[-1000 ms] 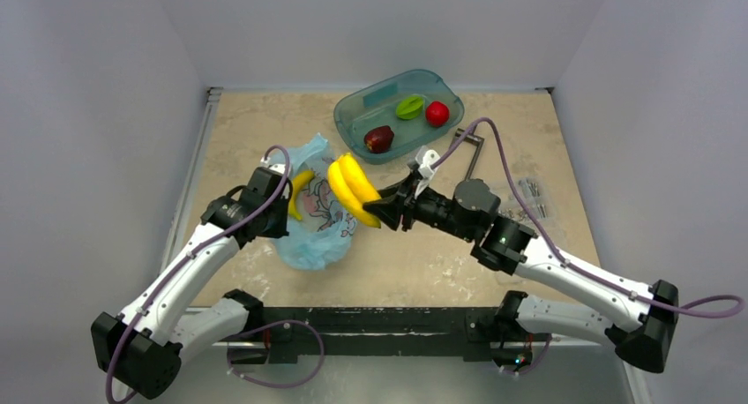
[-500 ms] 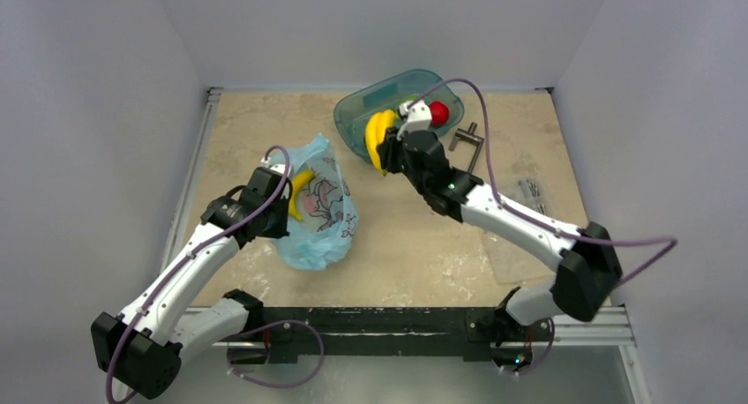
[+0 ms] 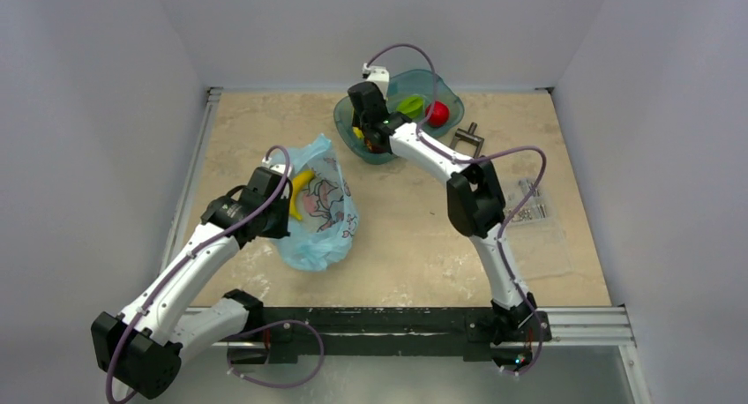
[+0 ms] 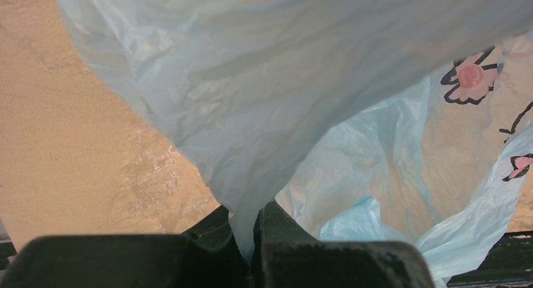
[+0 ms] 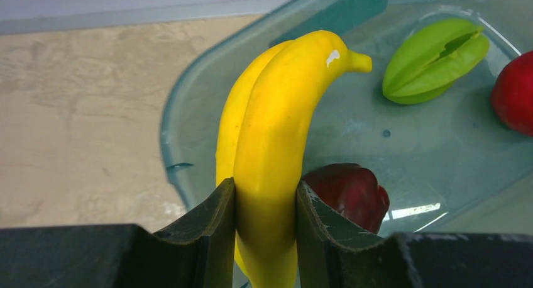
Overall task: Take the fake fruits out of the plastic bag
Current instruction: Place the fake fruit in the bin.
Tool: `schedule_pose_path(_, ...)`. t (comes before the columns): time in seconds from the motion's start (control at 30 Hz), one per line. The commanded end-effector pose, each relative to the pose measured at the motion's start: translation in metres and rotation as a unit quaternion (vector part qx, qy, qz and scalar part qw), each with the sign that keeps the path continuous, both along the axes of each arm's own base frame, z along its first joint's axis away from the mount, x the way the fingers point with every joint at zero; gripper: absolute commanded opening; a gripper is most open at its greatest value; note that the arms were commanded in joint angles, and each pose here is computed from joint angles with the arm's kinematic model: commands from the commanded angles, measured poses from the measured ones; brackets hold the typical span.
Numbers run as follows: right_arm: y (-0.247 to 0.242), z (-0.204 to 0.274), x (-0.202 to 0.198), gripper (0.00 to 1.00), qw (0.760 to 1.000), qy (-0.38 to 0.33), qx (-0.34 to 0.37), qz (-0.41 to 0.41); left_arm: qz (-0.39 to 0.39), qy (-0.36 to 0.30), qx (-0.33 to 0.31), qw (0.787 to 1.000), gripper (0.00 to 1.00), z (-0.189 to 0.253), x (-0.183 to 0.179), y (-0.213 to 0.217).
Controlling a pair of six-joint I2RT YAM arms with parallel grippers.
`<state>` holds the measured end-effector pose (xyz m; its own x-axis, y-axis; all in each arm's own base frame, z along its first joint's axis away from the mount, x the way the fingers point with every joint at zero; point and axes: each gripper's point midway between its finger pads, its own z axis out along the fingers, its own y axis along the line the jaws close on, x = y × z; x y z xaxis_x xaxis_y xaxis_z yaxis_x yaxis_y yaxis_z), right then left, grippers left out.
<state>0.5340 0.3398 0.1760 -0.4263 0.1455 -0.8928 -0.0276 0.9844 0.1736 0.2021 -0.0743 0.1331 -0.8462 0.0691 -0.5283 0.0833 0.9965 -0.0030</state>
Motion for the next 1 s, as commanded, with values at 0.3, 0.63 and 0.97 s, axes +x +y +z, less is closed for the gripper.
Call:
schedule_pose_path(0.3,0.003,-0.023,0.031,0.57,1.000,0.002,-0.012,-0.009,-0.005,-0.009,-0.015,1.000,0.00,0.006,0.007,-0.007)
schedule_pose_path(0.63,-0.006,0.011,0.005,0.84,0.999,0.001,-0.019,0.031,-0.011,-0.010,-0.021,1.000,0.00,0.007,0.006,-0.009)
schedule_pose_path(0.97,-0.034,0.045,-0.093,0.81,0.993,0.021,0.054,0.105,-0.017,-0.008,-0.029,0.999,0.00,0.007,0.006,-0.013)
